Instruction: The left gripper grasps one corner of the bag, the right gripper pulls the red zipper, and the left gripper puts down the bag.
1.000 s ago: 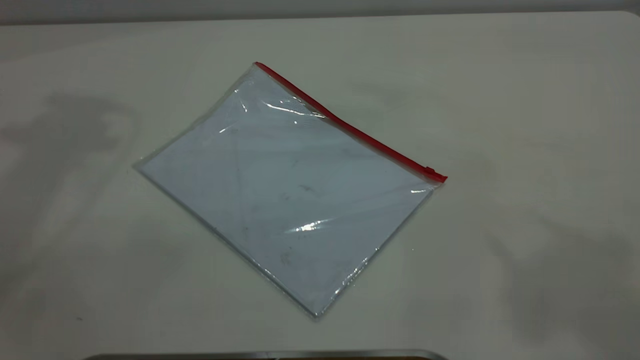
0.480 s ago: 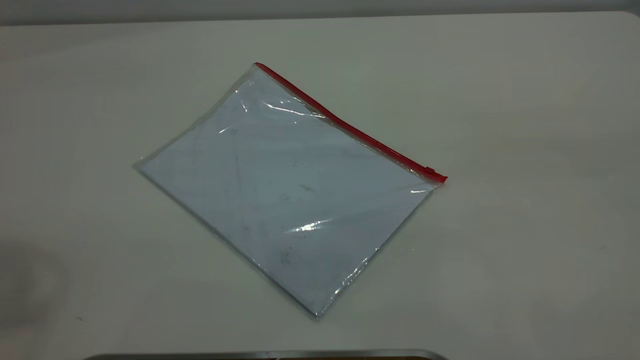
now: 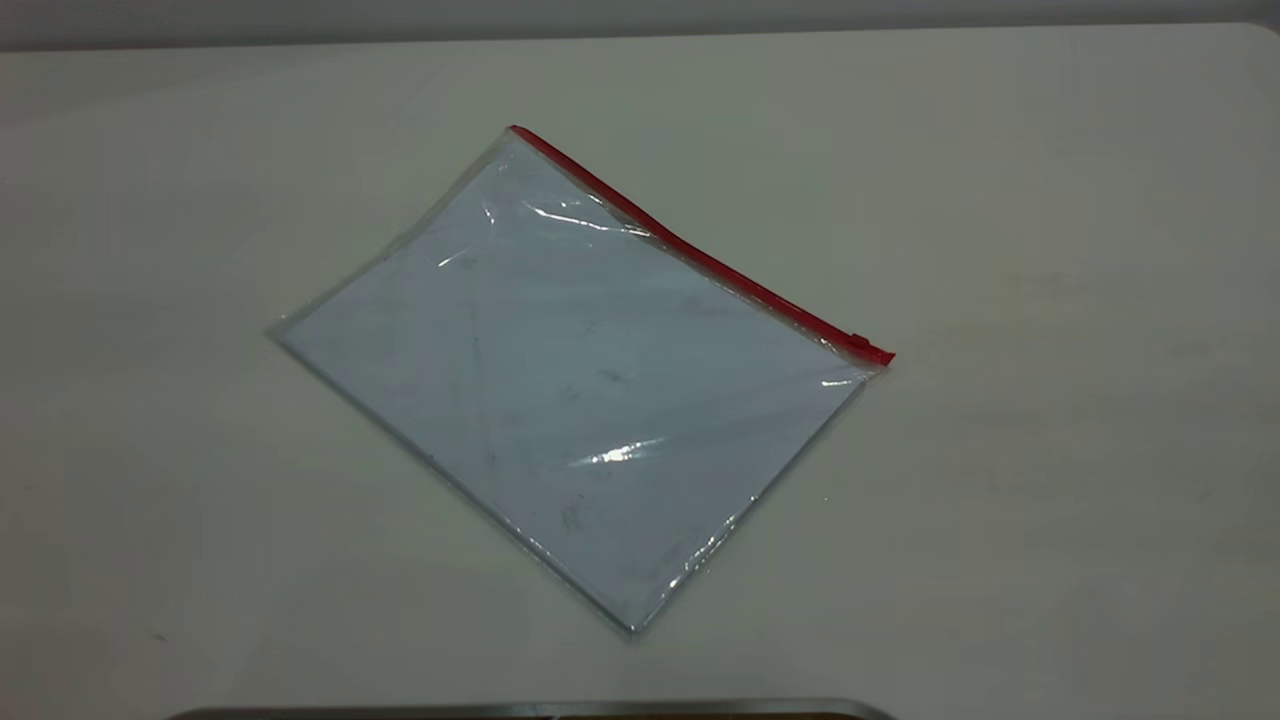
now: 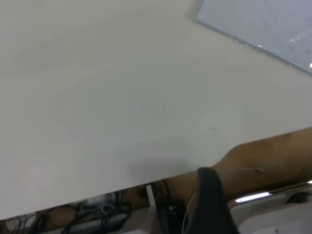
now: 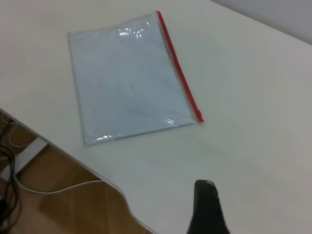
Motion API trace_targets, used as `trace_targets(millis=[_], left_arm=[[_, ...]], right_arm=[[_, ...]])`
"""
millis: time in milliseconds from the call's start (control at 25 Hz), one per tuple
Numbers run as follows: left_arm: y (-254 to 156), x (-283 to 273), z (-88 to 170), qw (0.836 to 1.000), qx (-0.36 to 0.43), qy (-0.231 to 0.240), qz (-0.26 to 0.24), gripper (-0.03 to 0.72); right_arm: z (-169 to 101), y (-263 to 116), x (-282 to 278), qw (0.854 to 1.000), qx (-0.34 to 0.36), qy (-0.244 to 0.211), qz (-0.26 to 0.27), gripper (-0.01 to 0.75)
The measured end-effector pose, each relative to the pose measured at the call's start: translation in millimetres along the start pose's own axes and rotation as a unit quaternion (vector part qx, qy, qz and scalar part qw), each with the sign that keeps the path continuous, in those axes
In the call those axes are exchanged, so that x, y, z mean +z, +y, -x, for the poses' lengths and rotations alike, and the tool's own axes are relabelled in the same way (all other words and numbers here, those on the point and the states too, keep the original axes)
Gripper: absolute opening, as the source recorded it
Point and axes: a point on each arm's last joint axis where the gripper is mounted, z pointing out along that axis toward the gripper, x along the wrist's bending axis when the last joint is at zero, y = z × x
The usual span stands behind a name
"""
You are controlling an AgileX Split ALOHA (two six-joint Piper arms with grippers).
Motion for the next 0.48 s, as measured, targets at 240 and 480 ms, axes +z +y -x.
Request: trace_targets(millis=[240,480], left_arm=[[-39,4,6,1.0,0.001,0.004,0.027,0.59],[-67,15,11,0.999,0.0,0.001,0.041,0.59]], right_arm=[[4,-15,10,0.999,-0.009,-0.023,-0.02,0.564],[4,-18,15,0.999,-0.006,-0.024,-0.022,0.564]])
